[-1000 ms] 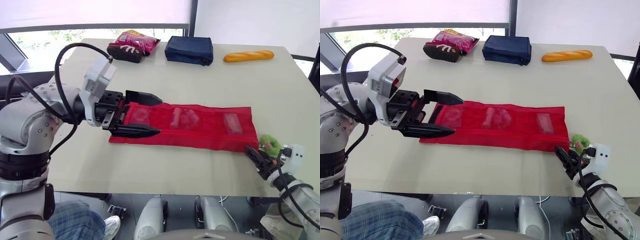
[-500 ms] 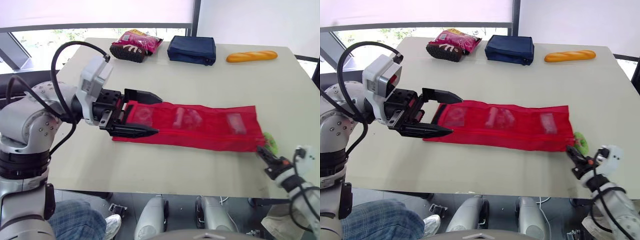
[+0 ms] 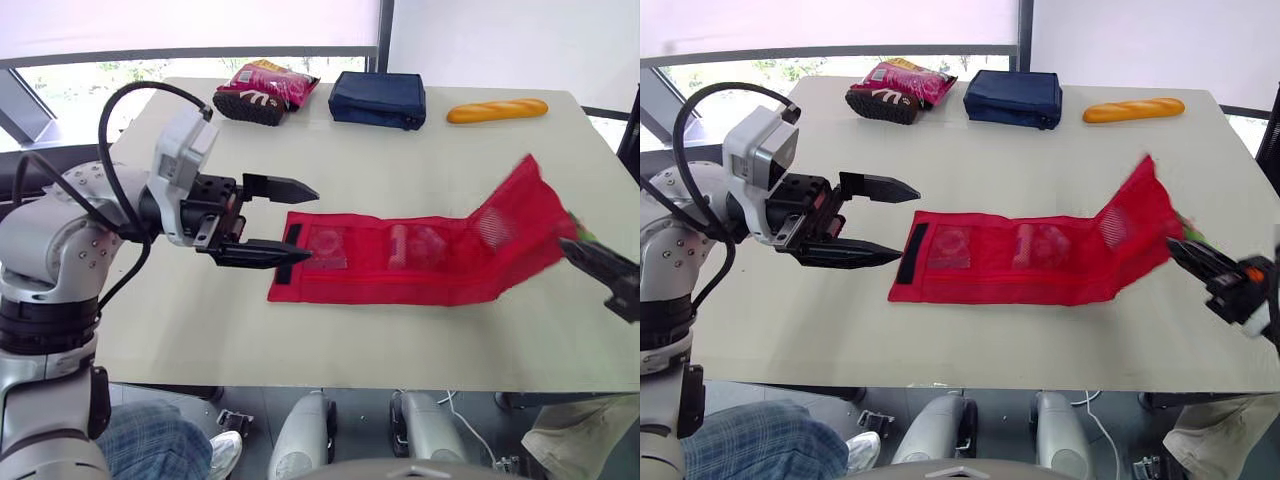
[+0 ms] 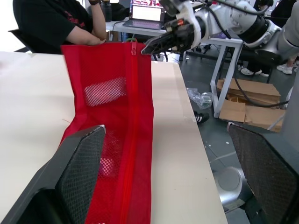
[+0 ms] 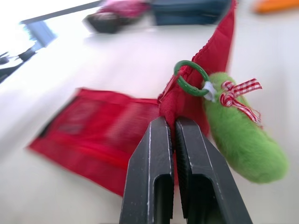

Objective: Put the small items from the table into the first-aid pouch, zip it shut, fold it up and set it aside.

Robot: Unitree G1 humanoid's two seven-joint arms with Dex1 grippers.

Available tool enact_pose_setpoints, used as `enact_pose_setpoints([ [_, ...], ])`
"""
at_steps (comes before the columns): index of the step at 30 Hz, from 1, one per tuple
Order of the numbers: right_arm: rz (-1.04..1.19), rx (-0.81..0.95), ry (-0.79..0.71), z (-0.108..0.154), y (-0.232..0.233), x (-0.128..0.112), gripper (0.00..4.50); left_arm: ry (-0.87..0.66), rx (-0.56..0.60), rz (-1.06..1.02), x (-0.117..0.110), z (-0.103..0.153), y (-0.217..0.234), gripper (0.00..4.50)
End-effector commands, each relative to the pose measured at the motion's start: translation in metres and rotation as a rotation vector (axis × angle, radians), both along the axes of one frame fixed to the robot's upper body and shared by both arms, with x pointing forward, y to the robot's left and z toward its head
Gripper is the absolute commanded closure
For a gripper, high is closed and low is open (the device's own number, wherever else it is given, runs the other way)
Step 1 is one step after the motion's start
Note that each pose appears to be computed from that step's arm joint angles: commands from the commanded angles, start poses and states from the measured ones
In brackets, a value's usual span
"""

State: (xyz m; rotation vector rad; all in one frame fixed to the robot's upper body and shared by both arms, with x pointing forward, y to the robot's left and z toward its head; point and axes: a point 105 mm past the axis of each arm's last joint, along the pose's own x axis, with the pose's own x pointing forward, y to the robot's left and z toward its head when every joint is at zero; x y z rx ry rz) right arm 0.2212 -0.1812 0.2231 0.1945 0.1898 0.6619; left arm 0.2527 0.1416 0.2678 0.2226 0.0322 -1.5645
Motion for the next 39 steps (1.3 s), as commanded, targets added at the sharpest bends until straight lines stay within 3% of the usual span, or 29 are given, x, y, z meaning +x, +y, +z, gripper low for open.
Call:
enact_pose_setpoints([
  [1,0.104,0.020,0.037,-0.007,0.038,-0.002,4.47,-0.065,-0.007,0.000,-0.002,0.011,0.001,0.00],
  [7,0.194,-0.015,0.133,-0.046,0.090,0.017,4.47,-0.071,-0.009,0.005,-0.002,0.011,0.001,0.00],
  [11,0.243,-0.148,0.156,-0.078,0.108,0.025,4.47,-0.073,-0.008,0.007,-0.001,0.009,0.000,0.00],
  [15,0.344,-0.288,0.099,-0.092,0.111,0.019,3.04,-0.072,-0.006,0.011,-0.002,0.009,0.000,0.00],
  [21,0.451,-0.263,0.033,-0.071,0.099,0.004,0.09,-0.066,-0.002,0.022,-0.002,0.006,0.002,0.00],
  [25,0.507,-0.264,-0.018,-0.056,0.083,-0.006,0.09,-0.059,-0.002,0.038,-0.002,0.004,0.004,0.00],
  [31,0.403,-0.304,-0.227,-0.034,0.054,0.007,0.09,-0.016,-0.015,0.144,0.007,-0.008,0.015,0.00],
  [39,0.371,-0.313,-0.414,-0.012,0.026,0.006,0.09,0.121,-0.048,0.547,0.034,-0.058,0.051,0.00],
])
